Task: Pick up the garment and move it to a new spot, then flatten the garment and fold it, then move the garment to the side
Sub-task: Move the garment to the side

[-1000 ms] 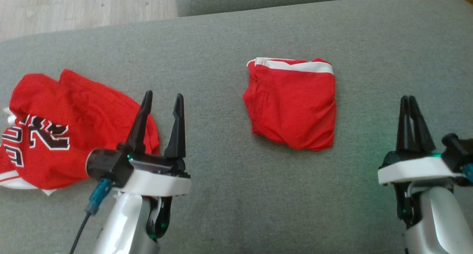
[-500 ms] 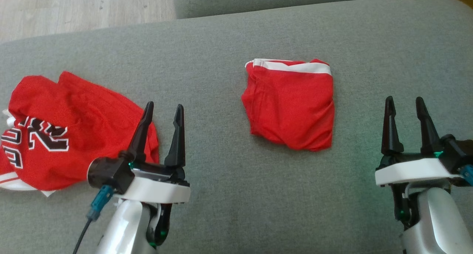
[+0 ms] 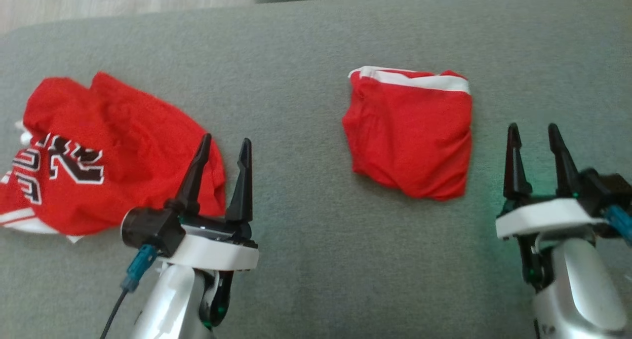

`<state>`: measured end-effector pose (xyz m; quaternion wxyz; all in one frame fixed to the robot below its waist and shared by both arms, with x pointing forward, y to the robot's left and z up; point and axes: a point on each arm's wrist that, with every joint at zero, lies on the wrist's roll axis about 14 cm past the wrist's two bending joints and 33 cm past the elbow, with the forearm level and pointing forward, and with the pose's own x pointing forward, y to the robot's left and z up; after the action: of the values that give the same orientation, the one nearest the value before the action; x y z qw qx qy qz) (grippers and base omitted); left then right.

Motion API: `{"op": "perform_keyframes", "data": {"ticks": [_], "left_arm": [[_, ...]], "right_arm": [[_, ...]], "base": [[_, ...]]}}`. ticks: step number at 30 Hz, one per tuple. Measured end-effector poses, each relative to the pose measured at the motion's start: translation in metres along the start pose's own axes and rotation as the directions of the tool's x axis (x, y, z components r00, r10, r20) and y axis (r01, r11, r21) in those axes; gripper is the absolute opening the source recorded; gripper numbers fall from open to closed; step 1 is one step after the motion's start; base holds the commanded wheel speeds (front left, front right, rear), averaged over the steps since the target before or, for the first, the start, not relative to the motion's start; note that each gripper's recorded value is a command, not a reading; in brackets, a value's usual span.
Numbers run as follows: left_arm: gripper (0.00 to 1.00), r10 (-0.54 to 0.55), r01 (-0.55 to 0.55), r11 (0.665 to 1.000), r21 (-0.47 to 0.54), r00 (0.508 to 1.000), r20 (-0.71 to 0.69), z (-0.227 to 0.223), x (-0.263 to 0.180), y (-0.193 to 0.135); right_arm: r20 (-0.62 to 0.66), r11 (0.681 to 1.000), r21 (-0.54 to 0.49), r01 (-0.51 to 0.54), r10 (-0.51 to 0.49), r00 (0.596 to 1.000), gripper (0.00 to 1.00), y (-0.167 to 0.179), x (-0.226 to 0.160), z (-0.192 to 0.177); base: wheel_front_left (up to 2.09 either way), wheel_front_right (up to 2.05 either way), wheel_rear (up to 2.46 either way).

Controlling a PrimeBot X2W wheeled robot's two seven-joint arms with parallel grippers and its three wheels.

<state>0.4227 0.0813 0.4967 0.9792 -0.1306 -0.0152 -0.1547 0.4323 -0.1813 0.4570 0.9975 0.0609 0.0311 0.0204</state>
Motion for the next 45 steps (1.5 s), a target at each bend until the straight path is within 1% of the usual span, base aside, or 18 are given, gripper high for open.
{"op": "perform_keyframes", "data": {"ticks": [3, 4, 9, 14, 17, 22, 23, 24, 27, 31, 34, 37, 38, 41, 45], "left_arm": [[1.0, 0.007, -0.007, 1.0, 0.003, 1.0, -0.01, -0.003, 0.0, 0.004], [1.0, 0.012, -0.012, 1.0, 0.006, 1.0, -0.009, -0.003, 0.0, 0.007], [1.0, 0.046, -0.046, 0.999, 0.012, 0.999, -0.02, -0.005, -0.005, 0.019], [1.0, 0.07, -0.07, 0.997, 0.012, 0.997, -0.017, -0.003, -0.007, 0.027], [1.0, 0.077, -0.077, 0.997, 0.015, 0.997, -0.023, -0.005, -0.01, 0.029], [1.0, 0.086, -0.086, 0.996, 0.016, 0.996, -0.028, -0.007, -0.01, 0.031], [1.0, 0.086, -0.085, 0.996, 0.015, 0.996, -0.029, -0.007, -0.01, 0.031], [1.0, 0.084, -0.083, 0.996, 0.014, 0.996, -0.03, -0.008, -0.009, 0.031], [1.0, 0.072, -0.072, 0.997, 0.009, 0.997, -0.034, -0.01, -0.006, 0.027], [1.0, 0.05, -0.049, 0.999, 0.002, 0.998, -0.035, -0.012, 0.0, 0.021], [1.0, 0.031, -0.031, 1.0, -0.001, 0.999, -0.03, -0.011, 0.005, 0.015], [1.0, 0.01, -0.01, 1.0, -0.002, 1.0, -0.017, -0.008, 0.011, 0.01], [1.0, 0.01, -0.01, 1.0, -0.002, 1.0, -0.017, -0.008, 0.011, 0.01], [1.0, 0.001, -0.002, 1.0, -0.004, 1.0, -0.015, -0.008, 0.014, 0.007], [1.0, 0.002, -0.002, 1.0, -0.006, 1.0, -0.019, -0.01, 0.015, 0.008]], "right_arm": [[-0.029, 1.0, 0.004, -0.02, 0.02, 0.999, 1.0, 0.008, 0.014, -0.009], [-0.052, 0.999, 0.019, -0.031, 0.032, 0.998, 1.0, 0.013, 0.023, -0.016], [-0.145, 0.997, 0.042, -0.059, 0.064, 0.987, 1.0, 0.028, 0.039, -0.041], [-0.264, 0.993, 0.1, -0.063, 0.087, 0.961, 1.0, 0.041, 0.047, -0.071], [-0.342, 0.99, 0.124, -0.062, 0.101, 0.934, 1.0, 0.048, 0.045, -0.09], [-0.367, 0.987, 0.135, -0.083, 0.128, 0.921, 1.0, 0.056, 0.053, -0.095], [-0.366, 0.987, 0.132, -0.09, 0.133, 0.921, 0.42, 0.058, 0.054, -0.094], [-0.361, 0.987, 0.124, -0.098, 0.137, 0.922, 0.0, 0.058, 0.055, -0.093], [-0.351, 0.99, 0.089, -0.114, 0.138, 0.926, 0.0, 0.057, 0.055, -0.092], [-0.325, 0.992, 0.016, -0.127, 0.126, 0.937, 0.0, 0.048, 0.056, -0.084], [-0.32, 0.99, -0.06, -0.131, 0.105, 0.941, 0.0, 0.031, 0.056, -0.079], [-0.318, 0.978, -0.157, -0.14, 0.084, 0.944, 0.0, 0.007, 0.056, -0.071], [-0.318, 0.978, -0.157, -0.14, 0.084, 0.944, 0.0, 0.007, 0.056, -0.071], [-0.325, 0.954, -0.26, -0.15, 0.06, 0.944, 0.0, -0.02, 0.061, -0.059], [-0.359, 0.905, -0.392, -0.168, 0.017, 0.933, 0.0, -0.058, 0.066, -0.046]], "base": [[0.0, 0.0, 0.0], [0.0, 0.0, 0.0], [0.0, 0.0, 0.0], [0.0, 0.0, 0.0], [0.0, 0.0, 0.0], [0.0, 0.0, 0.0], [0.0, 0.0, 0.0], [0.0, 0.0, 0.0], [0.0, 0.0, 0.0], [0.0, 0.0, 0.0], [0.0, 0.0, 0.0], [0.0, 0.0, 0.0], [0.0, 0.0, 0.0], [0.0, 0.0, 0.0], [0.0, 0.0, 0.0]]}}
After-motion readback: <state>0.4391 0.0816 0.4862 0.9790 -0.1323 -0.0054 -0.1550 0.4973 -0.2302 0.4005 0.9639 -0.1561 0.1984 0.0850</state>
